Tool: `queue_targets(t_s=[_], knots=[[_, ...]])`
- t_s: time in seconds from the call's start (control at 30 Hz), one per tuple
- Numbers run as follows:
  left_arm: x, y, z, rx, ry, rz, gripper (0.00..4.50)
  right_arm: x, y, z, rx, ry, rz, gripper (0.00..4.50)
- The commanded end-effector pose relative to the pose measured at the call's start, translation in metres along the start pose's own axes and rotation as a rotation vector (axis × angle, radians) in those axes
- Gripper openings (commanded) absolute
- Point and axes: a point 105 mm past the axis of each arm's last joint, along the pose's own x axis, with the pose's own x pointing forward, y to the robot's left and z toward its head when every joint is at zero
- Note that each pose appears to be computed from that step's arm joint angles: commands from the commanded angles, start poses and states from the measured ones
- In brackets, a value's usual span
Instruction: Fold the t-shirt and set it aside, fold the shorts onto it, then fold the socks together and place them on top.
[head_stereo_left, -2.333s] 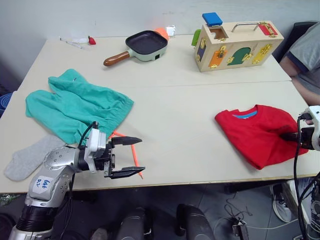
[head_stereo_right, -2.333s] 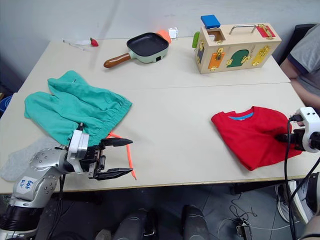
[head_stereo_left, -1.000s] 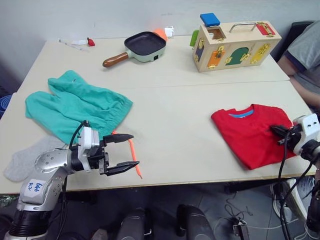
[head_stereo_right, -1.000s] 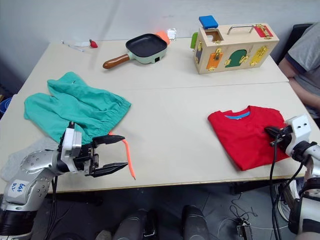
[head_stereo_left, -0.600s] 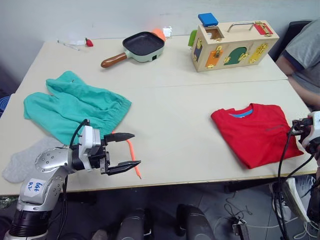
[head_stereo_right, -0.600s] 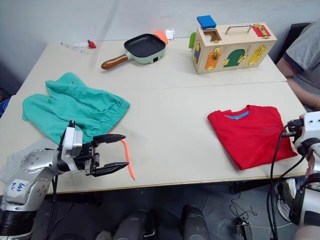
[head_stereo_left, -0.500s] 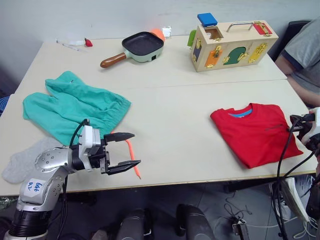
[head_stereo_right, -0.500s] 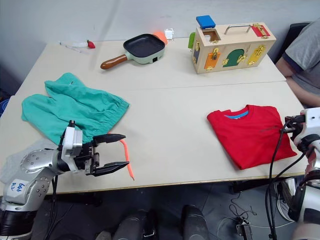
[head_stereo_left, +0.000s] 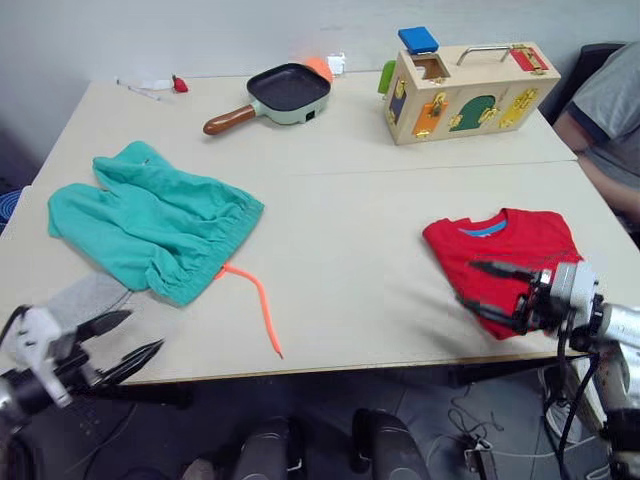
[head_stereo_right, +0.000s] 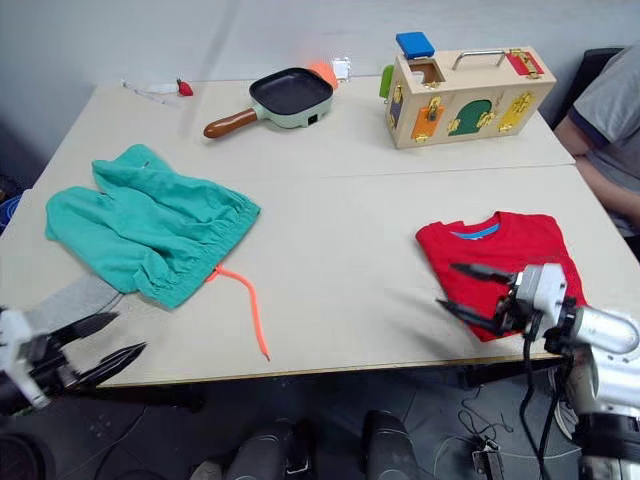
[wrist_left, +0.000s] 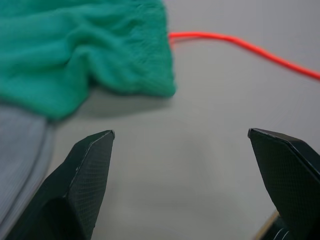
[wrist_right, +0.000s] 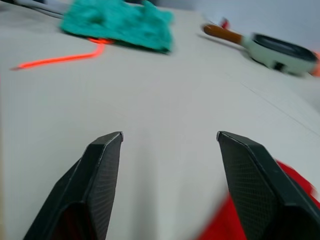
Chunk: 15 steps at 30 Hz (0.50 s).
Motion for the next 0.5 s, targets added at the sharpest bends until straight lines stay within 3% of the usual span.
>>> queue_targets(t_s=[0.03,0.1,0.3,0.5], knots=[[-0.031,0.008,0.002,0.044,0.003,0.099,4.50,-0.003,0.014,0.005,0.021,-0.048,0.024,3.04],[-0.042,0.008,0.001,0.047,0.025,0.131,4.50,-0.006,0.025,0.000,0.086,-0.033,0.061,3.04],[-0.052,0.008,0.004,0.057,0.077,0.165,4.50,-0.005,0.032,-0.004,0.095,-0.017,0.074,4.47],[-0.023,0.011,0.035,0.240,0.081,0.077,4.50,0.033,0.028,0.035,0.076,-0.201,-0.060,4.47]])
